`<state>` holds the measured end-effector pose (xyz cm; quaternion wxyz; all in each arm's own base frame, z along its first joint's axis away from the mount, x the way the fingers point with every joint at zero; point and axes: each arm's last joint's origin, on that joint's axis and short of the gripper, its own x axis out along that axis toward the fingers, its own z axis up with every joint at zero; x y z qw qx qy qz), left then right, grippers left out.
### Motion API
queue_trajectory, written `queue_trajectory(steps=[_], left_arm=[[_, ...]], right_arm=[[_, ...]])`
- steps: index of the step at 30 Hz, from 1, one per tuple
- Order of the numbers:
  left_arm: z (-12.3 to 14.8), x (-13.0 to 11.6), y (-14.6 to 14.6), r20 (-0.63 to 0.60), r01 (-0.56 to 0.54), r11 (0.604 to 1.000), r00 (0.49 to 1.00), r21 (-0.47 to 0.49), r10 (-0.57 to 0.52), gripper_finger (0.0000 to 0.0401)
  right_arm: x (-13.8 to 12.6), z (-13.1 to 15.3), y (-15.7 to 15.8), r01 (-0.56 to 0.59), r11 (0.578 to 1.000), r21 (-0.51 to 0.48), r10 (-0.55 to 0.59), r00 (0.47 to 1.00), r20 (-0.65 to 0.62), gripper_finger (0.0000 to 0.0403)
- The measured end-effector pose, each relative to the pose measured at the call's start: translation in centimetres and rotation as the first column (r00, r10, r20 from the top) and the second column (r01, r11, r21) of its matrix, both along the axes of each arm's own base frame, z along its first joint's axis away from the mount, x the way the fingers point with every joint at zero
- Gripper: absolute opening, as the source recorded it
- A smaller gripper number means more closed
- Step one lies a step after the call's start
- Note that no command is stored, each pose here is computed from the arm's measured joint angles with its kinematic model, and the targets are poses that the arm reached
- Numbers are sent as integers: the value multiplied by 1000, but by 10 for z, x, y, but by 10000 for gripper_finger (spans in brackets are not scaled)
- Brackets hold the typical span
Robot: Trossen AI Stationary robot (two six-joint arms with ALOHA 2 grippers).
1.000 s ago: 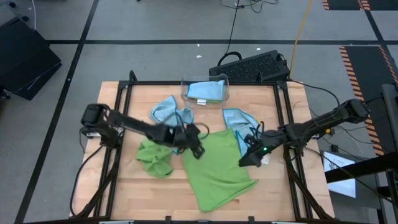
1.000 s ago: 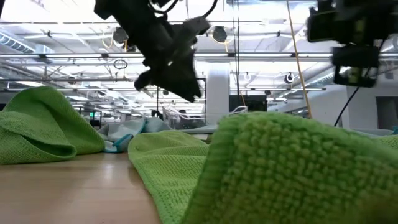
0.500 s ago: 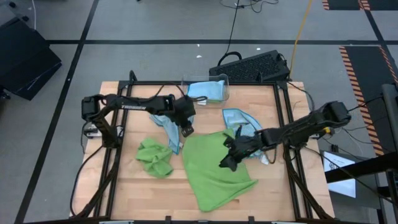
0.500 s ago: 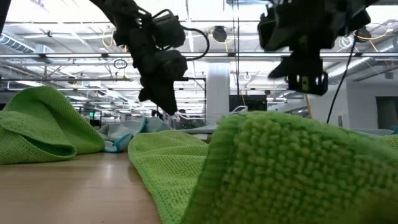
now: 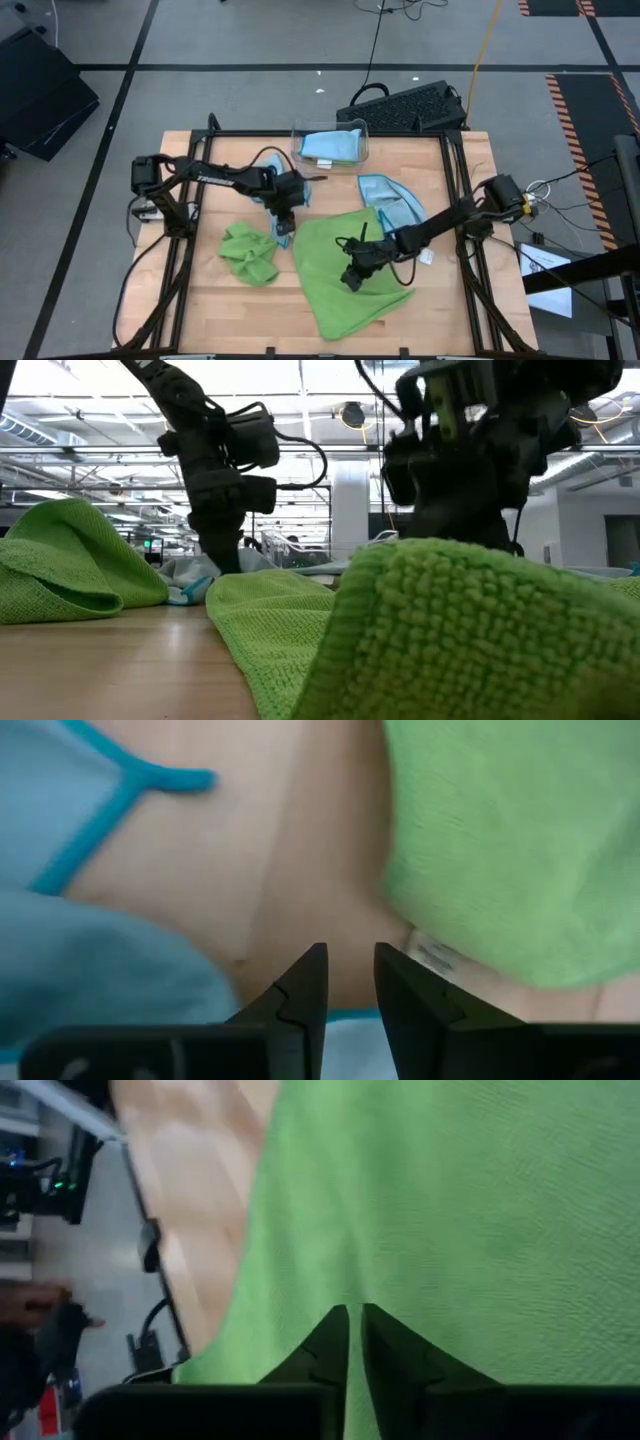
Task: Fold microfiber towels
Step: Fold the right green microfiber cloth
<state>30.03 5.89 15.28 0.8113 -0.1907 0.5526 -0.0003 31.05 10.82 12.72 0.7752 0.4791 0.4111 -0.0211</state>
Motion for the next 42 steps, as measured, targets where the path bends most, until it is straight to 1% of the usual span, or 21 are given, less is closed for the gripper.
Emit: queue_trajectory(steps=[5, 7, 9, 11, 14, 16, 19, 22, 24, 25, 26, 29, 31, 32, 33, 35, 37, 39, 42], left_arm=[[3, 11, -15, 84, 34, 999, 996, 14, -35, 86], [3, 17, -21, 120, 39, 998, 992, 55, -45, 86], [-5, 26, -26, 145, 5, 994, 989, 107, -21, 86], [-13, 30, -31, 146, -22, 996, 989, 85, 9, 86], [-13, 44, -40, 245, -53, 999, 968, 1, 51, 86], [-10, 51, -51, 315, -36, 997, 947, -67, 55, 86], [5, 58, -65, 426, -13, 993, 903, -121, 64, 86], [31, 60, -76, 527, 8, 992, 848, -124, 59, 86], [42, 58, -79, 565, 14, 997, 825, -77, 32, 86], [45, 55, -80, 558, -1, 999, 829, -43, 24, 86], [44, 49, -78, 519, -33, 999, 854, -6, 31, 86], [36, 41, -65, 407, -163, 982, 907, 96, 110, 86], [24, 32, -56, 277, -194, 973, 948, 125, 153, 86], [17, 32, -52, 239, -209, 970, 955, 122, 176, 86], [12, 32, -49, 210, -218, 970, 958, 105, 192, 86], [1, 29, -48, 129, -200, 979, 973, 41, 193, 86], [-3, 33, -50, 127, -171, 984, 976, -44, 175, 86], [-8, 34, -57, 96, -151, 982, 982, -115, 163, 86], [-7, 38, -71, 118, -139, 973, 980, -186, 162, 85]], right_arm=[[1, -3, 0, 11, 1000, 6, -11, 1000, -10, 3], [1, -3, 0, 13, 1000, 4, -13, 1000, -8, 1], [1, -3, -2, 17, 1000, 3, -17, 1000, -9, 1], [1, -3, -3, 20, 1000, 1, -20, 1000, -14, 1], [0, -5, -4, 21, 1000, -5, -22, 999, -31, 0], [-1, -6, -5, 20, 1000, -8, -20, 999, -41, 0], [-5, -10, -6, 20, 1000, -4, -20, 998, -64, 0], [-11, -16, -7, 30, 999, 21, -28, 994, -107, 0], [-16, -21, -7, 41, 999, 24, -38, 990, -133, 0], [-18, -22, -7, 48, 998, 29, -44, 989, -138, 0], [-19, -23, -7, 56, 998, 35, -51, 988, -147, 0], [-23, -26, -8, 68, 997, 42, -60, 985, -162, 0], [-24, -26, -7, 66, 997, 38, -58, 984, -171, 0], [-25, -26, -6, 66, 997, 36, -59, 984, -171, 0], [-25, -27, -6, 67, 997, 35, -60, 983, -172, 0], [-26, -27, -7, 68, 997, 29, -62, 981, -184, 0], [-27, -29, -7, 70, 997, 22, -64, 978, -200, 0], [-28, -29, -7, 70, 997, 19, -64, 976, -208, 0], [-27, -30, -9, 80, 997, 24, -73, 973, -218, 0]])
